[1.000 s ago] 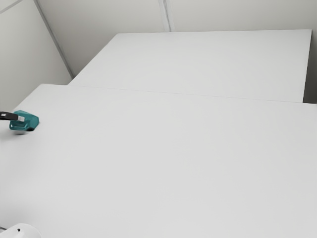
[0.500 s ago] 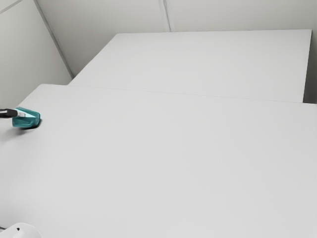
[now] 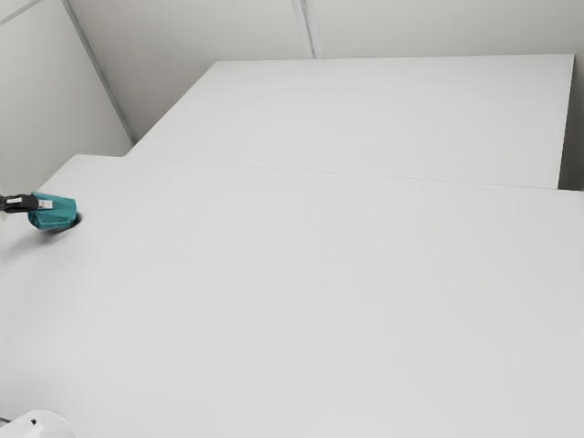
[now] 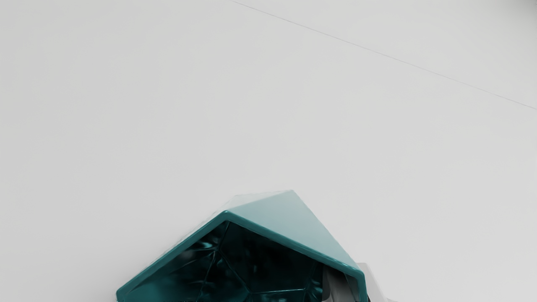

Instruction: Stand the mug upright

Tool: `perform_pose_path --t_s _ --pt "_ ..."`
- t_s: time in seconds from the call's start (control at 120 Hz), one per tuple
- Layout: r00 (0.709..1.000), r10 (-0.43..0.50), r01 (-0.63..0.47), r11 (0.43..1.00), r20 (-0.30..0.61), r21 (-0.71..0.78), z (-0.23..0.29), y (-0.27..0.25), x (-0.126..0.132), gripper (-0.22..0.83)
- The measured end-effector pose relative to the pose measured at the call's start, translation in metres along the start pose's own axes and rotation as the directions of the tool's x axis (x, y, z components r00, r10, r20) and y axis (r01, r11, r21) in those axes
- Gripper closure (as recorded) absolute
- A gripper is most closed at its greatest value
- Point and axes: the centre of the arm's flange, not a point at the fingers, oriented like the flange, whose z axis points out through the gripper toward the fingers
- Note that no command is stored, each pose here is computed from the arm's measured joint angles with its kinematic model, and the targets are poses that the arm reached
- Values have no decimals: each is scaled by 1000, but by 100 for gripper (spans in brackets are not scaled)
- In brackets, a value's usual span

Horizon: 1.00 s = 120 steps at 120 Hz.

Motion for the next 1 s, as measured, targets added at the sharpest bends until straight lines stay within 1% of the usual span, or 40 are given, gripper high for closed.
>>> perform_pose_path --t_s 0.125,0.292,0.358,0.433,0.5,0.567,0.65,0.75,0.808,0.892,1.0 --pt "1000 21 -22 1000 12 17 -8 9 13 78" --pt "994 90 -93 994 59 54 -30 46 51 79" --pt "989 120 -126 990 91 68 -37 67 67 79" --pt "980 145 -157 984 138 83 -40 87 78 79" --pt "965 181 -201 975 189 95 -38 114 94 79" --pt "941 230 -259 961 247 95 -26 150 113 79" --pt "898 291 -334 939 331 81 1 198 132 79" --pt "845 325 -389 918 424 72 26 237 135 79" --pt "813 336 -415 907 476 69 40 258 132 79" --pt "765 369 -467 882 528 60 62 297 137 79" --pt "706 391 -518 854 591 54 92 344 137 79"
